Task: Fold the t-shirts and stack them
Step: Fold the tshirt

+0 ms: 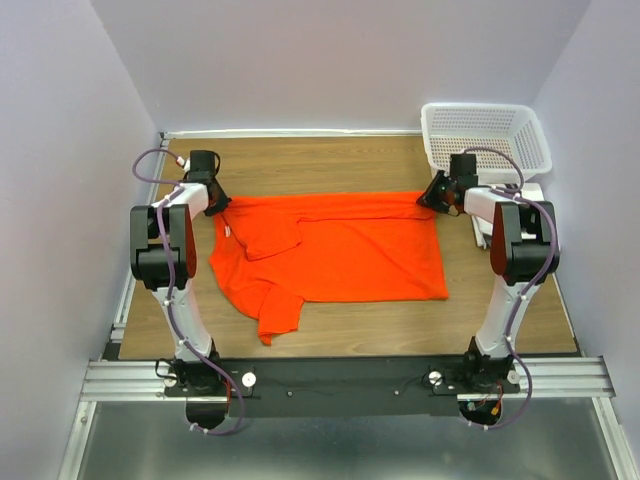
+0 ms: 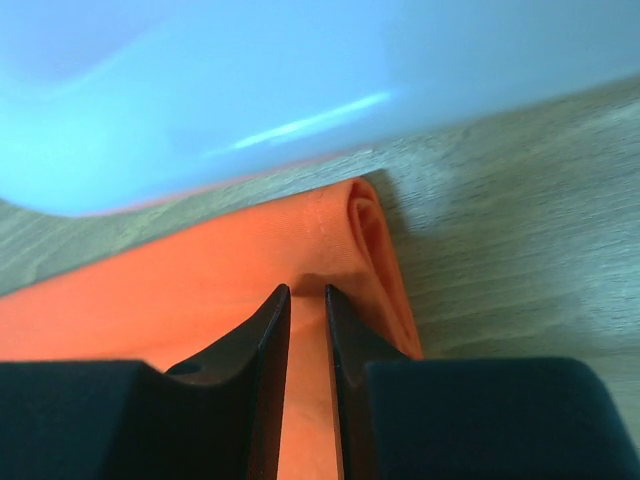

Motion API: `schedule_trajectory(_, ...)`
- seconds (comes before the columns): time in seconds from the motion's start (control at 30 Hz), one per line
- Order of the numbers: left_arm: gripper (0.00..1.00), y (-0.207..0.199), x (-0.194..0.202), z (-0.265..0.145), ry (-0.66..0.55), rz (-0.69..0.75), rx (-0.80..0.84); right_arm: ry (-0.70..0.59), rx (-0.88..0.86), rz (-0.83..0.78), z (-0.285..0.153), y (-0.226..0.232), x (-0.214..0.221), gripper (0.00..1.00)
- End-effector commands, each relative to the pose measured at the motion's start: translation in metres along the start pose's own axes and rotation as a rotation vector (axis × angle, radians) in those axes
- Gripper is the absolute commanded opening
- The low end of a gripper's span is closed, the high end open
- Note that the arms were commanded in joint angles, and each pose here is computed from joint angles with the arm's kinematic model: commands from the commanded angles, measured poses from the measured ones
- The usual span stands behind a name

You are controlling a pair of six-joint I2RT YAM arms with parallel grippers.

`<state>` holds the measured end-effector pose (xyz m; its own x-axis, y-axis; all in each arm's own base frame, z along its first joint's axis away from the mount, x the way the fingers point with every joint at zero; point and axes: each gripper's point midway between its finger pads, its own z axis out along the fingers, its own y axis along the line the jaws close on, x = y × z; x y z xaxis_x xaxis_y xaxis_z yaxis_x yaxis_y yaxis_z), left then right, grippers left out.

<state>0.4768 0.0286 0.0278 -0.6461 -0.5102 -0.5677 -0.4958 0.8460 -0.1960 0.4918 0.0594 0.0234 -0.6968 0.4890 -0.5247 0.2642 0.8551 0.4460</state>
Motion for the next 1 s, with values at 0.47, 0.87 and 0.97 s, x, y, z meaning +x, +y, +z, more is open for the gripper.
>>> schedule_trajectory(0.47,0.69,-0.031,-0.049,-0.083,-0.151,0.010,0.124,0.057,-0.218,-0.143,-0.052,0.076,0.012,0.40)
schedule_trajectory(0.87,0.79,-0.018,0.095,-0.131,0.004,0.078,0.289,0.383,-0.663,-0.193,-0.083,0.226,0.157,0.43)
schedule_trajectory(0.97,0.77,-0.012,0.110,-0.137,-0.008,0.071,0.317,0.422,-0.714,-0.205,-0.078,0.248,0.186,0.43)
